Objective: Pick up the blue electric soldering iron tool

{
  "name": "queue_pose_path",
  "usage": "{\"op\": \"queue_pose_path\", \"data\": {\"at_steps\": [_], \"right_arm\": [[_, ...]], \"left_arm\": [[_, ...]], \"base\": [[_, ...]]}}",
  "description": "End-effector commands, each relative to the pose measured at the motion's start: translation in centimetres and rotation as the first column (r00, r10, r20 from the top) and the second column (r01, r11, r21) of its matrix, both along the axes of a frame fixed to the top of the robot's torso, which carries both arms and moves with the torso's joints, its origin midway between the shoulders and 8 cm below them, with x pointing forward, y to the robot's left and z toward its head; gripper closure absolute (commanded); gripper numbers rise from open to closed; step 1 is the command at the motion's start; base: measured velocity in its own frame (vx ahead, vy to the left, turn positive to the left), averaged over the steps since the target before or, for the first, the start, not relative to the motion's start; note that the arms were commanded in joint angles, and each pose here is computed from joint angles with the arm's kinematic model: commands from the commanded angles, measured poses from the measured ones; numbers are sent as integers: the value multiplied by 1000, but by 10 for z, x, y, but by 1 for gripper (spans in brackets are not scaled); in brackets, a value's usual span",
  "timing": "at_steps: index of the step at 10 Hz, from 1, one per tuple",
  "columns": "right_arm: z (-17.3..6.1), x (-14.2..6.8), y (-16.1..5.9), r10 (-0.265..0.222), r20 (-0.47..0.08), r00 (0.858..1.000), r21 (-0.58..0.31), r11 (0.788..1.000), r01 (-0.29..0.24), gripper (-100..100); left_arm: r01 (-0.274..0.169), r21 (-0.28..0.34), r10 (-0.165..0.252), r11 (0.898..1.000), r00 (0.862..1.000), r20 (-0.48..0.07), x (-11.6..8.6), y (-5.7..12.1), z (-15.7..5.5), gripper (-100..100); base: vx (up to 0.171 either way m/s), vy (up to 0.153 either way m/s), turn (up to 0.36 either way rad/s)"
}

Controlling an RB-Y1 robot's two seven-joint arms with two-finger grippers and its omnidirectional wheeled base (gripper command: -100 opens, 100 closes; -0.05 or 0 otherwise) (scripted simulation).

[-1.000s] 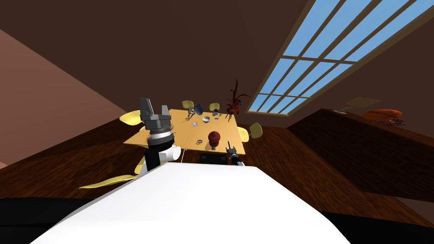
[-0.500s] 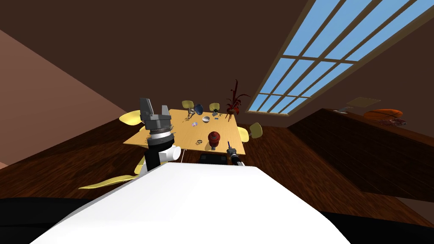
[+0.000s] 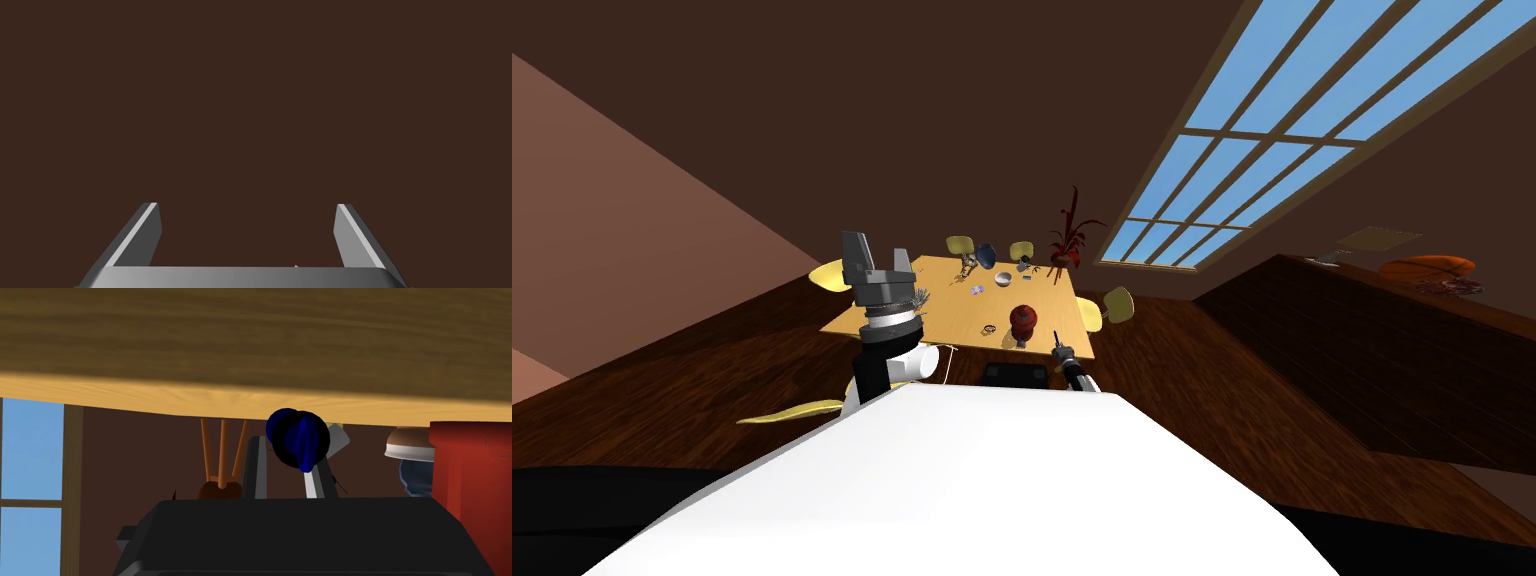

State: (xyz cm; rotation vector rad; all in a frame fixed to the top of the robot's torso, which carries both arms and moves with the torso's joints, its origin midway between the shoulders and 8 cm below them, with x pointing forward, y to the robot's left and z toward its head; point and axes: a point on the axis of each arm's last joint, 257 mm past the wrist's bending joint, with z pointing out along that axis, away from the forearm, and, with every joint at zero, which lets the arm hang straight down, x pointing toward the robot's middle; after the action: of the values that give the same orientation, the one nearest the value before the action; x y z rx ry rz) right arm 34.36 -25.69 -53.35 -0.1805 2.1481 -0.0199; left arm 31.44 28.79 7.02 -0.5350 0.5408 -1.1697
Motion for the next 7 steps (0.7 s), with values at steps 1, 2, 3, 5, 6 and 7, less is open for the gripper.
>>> {"op": "queue_pose_path", "data": {"at_steps": [1,2,3,5,6,7], "right_arm": [[1,8,-13,-5,-1,1000,2,1000,5,100],[2,14,-22,-9,-1,1000,2,1000,9,100],[4,19,-31,-13,0,1000,1,1000,13,100],[9,31,-50,-22,1,1000,-2,1000,22,100],[8,27,-44,-18,1,1000,-2,1000,18,100],[8,28,-45,-20,0,1000,-1,1000,20,0]], "left_arm": [[0,0,0,1000,1000,0,0,0,0,0],[0,0,0,1000,1000,0,0,0,0,0],[0,0,0,1000,1000,0,0,0,0,0],[0,0,0,1000,1000,0,0,0,0,0],[0,0,0,1000,1000,0,0,0,0,0],[0,0,0,1000,1000,0,0,0,0,0]], "base": [[-90,83,25],[-91,74,24],[-78,65,23],[-83,75,22],[-31,32,-2],[-7,6,-2]]}}
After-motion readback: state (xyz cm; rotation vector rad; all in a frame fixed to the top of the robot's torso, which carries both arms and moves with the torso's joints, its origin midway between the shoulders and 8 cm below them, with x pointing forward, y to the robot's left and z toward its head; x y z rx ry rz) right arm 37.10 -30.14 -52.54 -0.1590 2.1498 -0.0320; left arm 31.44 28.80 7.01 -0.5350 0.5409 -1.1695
